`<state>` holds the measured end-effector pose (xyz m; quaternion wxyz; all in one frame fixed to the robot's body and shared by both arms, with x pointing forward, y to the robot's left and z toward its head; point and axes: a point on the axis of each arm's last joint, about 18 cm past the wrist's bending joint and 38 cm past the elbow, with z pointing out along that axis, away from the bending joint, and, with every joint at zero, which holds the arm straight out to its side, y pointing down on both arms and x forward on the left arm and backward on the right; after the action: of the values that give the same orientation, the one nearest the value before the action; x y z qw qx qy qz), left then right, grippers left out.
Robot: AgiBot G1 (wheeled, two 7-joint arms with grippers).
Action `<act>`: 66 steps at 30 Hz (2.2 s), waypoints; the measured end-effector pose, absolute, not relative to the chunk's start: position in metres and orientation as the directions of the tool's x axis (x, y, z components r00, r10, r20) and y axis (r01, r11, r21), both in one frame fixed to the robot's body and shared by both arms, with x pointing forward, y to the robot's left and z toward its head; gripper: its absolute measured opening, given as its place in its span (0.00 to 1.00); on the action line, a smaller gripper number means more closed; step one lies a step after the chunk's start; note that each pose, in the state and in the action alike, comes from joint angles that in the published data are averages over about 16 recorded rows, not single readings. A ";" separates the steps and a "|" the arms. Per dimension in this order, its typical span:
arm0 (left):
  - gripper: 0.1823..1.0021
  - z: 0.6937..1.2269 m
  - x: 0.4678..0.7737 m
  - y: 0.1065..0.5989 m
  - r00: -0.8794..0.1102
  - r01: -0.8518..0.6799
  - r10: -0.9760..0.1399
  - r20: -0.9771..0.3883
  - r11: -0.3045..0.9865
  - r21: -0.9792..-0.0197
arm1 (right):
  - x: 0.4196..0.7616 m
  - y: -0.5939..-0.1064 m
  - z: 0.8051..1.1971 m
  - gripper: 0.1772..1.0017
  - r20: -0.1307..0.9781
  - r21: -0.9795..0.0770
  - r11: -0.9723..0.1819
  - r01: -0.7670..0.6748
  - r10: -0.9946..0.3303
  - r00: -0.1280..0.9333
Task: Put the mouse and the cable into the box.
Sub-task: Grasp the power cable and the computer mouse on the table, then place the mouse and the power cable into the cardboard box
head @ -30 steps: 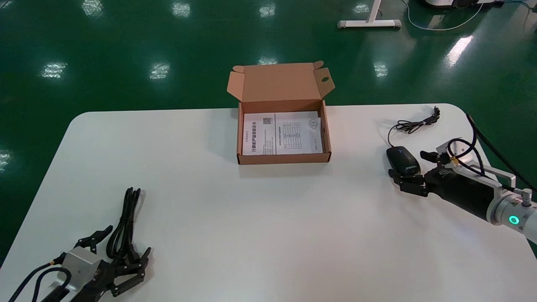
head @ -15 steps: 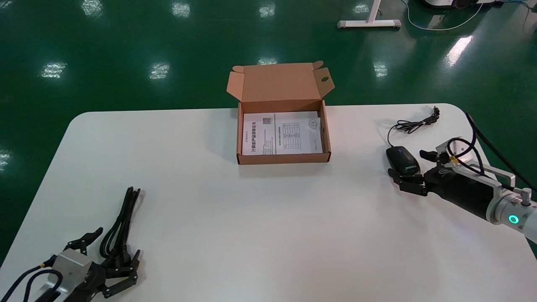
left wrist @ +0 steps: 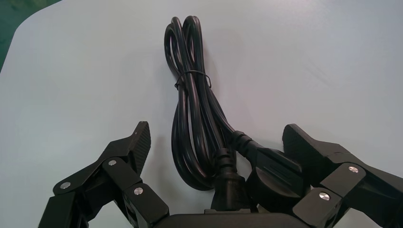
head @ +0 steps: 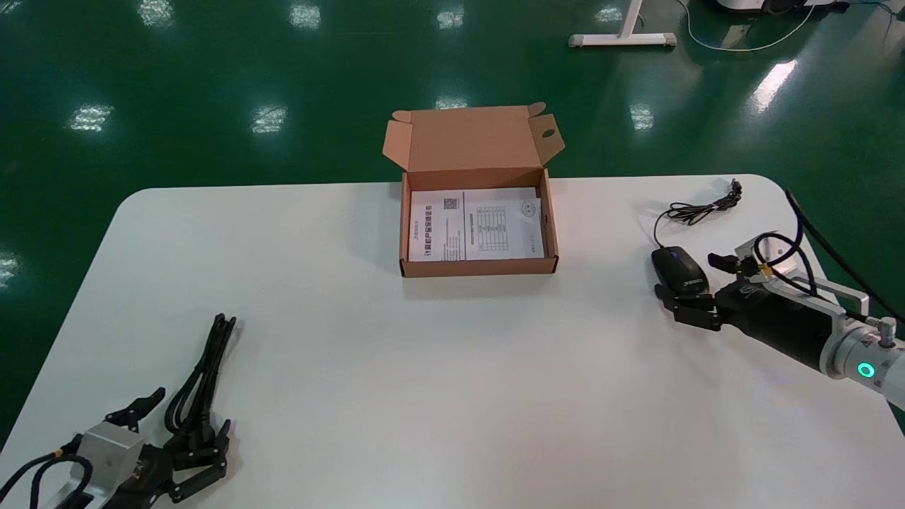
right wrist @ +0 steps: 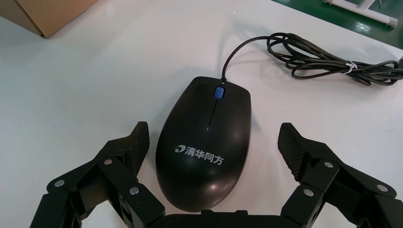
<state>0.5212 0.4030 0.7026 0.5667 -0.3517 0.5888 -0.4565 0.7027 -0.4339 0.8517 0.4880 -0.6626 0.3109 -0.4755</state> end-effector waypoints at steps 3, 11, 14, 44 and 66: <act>0.98 0.703 0.521 0.403 -0.111 0.104 -0.931 -0.348 0.338 -0.936 | 0.703 -0.434 0.852 0.99 0.327 -0.942 -0.330 0.052 -0.876 0.354; 0.92 0.703 0.522 0.403 -0.114 0.105 -0.929 -0.353 0.342 -0.934 | 0.703 -0.434 0.851 0.95 0.326 -0.942 -0.330 0.051 -0.877 0.354; 0.89 0.703 0.522 0.403 -0.115 0.105 -0.928 -0.354 0.343 -0.933 | 0.703 -0.434 0.851 0.93 0.326 -0.943 -0.330 0.051 -0.877 0.354; 0.18 0.733 0.531 0.403 -0.093 0.190 -0.922 -0.375 0.353 -0.916 | 0.709 -0.436 0.880 0.50 0.371 -0.929 -0.352 0.117 -0.877 0.305; 0.04 0.815 0.560 0.389 -0.053 0.406 -0.816 -0.576 0.510 -0.759 | 0.710 -0.416 1.059 0.50 0.451 -0.826 -0.345 0.446 -0.878 0.157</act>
<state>0.5604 0.3889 0.8145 0.6635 -0.1828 0.5610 -0.4601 0.7097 -0.4156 1.0595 0.5361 -0.5397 0.2004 -0.6173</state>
